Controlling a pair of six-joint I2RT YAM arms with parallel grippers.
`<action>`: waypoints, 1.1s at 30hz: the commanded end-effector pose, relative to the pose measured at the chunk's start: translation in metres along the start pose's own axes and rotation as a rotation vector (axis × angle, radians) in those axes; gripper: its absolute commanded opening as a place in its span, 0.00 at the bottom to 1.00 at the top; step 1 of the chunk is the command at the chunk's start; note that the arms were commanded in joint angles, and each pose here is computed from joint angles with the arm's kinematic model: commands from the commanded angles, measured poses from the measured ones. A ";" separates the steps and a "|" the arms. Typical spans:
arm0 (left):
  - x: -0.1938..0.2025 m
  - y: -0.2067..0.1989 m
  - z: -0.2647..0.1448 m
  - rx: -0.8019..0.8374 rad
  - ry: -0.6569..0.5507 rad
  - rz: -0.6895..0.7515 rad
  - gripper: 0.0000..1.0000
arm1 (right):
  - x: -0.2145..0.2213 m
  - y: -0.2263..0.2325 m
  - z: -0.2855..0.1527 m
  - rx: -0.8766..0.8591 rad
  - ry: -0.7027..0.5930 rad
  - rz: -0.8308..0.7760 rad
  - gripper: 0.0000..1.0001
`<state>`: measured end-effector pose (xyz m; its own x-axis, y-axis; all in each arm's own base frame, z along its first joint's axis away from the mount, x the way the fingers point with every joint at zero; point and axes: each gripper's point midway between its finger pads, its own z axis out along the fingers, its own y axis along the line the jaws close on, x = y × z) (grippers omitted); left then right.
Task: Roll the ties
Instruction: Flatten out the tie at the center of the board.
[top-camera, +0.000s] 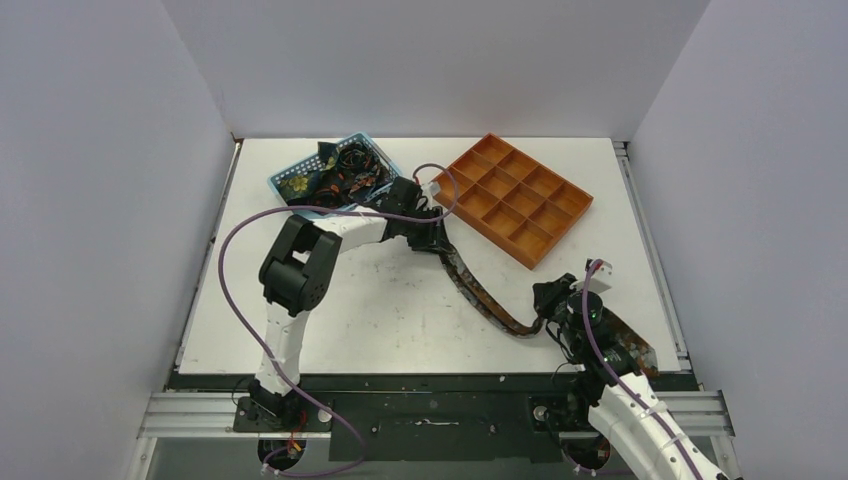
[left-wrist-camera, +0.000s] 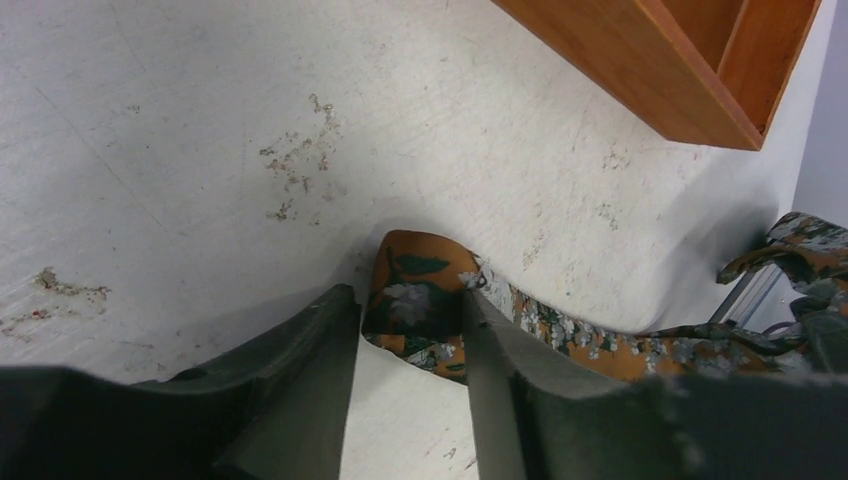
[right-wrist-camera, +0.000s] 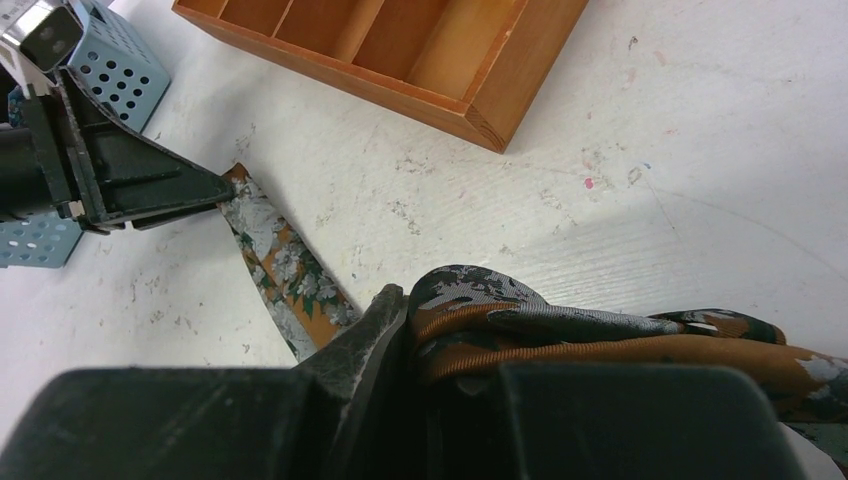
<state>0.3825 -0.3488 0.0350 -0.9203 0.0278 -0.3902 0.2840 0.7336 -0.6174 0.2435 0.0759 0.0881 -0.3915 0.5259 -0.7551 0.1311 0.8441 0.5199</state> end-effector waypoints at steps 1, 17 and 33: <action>-0.002 -0.005 0.009 0.029 -0.003 0.024 0.31 | -0.005 0.009 -0.001 -0.037 -0.017 0.000 0.05; 0.050 0.013 -0.132 0.052 -0.648 -0.132 0.00 | -0.028 0.055 0.018 -0.186 -0.078 -0.018 0.05; 0.097 0.089 -0.217 -0.270 -1.076 -0.249 0.00 | 0.008 0.021 0.026 -0.032 -0.097 -0.055 0.05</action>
<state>0.2564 -0.1628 0.0959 -0.2958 -0.6155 -0.7305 0.0531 0.7530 -0.6559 0.2702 0.1162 0.0858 -0.3530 0.4093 -0.8414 -0.0057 0.8983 0.4394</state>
